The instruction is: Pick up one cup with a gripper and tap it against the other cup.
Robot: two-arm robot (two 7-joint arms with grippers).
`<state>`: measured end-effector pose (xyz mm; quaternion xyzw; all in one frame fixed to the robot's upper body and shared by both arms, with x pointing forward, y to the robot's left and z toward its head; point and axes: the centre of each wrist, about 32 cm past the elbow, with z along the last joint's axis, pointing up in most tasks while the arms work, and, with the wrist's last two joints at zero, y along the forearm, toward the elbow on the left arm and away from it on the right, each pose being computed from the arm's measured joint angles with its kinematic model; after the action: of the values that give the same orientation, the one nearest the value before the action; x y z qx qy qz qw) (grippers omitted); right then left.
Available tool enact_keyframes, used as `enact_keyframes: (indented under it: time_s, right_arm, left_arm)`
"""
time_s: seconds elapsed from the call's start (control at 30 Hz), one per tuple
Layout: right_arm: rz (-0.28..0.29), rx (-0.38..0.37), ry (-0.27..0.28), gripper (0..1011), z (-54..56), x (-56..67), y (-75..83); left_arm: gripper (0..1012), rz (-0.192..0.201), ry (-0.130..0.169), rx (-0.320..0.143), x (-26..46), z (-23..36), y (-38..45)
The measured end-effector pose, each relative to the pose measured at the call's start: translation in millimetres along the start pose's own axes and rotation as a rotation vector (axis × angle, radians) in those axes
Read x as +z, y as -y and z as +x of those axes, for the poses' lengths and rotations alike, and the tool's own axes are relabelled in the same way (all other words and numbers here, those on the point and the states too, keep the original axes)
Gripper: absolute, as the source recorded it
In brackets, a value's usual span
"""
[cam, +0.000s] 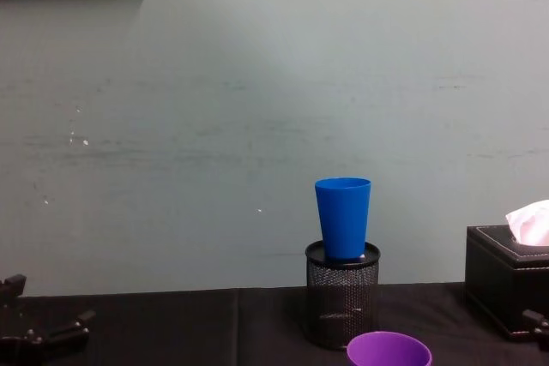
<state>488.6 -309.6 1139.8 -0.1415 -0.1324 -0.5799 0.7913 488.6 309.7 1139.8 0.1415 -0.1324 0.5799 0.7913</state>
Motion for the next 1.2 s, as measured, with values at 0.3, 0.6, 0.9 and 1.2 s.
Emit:
enact_keyframes:
  time_s: [0.3,0.6,0.9,1.2]
  right_arm:
    - [0.000,0.000,0.000,1003,0.0,0.0,0.0]
    - [0.000,0.000,0.000,1003,0.0,0.0,0.0]
    - [0.000,0.000,0.000,1003,0.0,0.0,0.0]
    - [0.000,0.000,0.000,1003,0.0,0.0,0.0]
  left_arm:
    - [1005,0.000,0.000,0.000,0.0,0.0,0.0]
    - [1005,0.000,0.000,0.000,0.0,0.0,0.0]
    - [1005,0.000,0.000,0.000,0.0,0.0,0.0]
    - [1005,0.000,0.000,0.000,0.0,0.0,0.0]
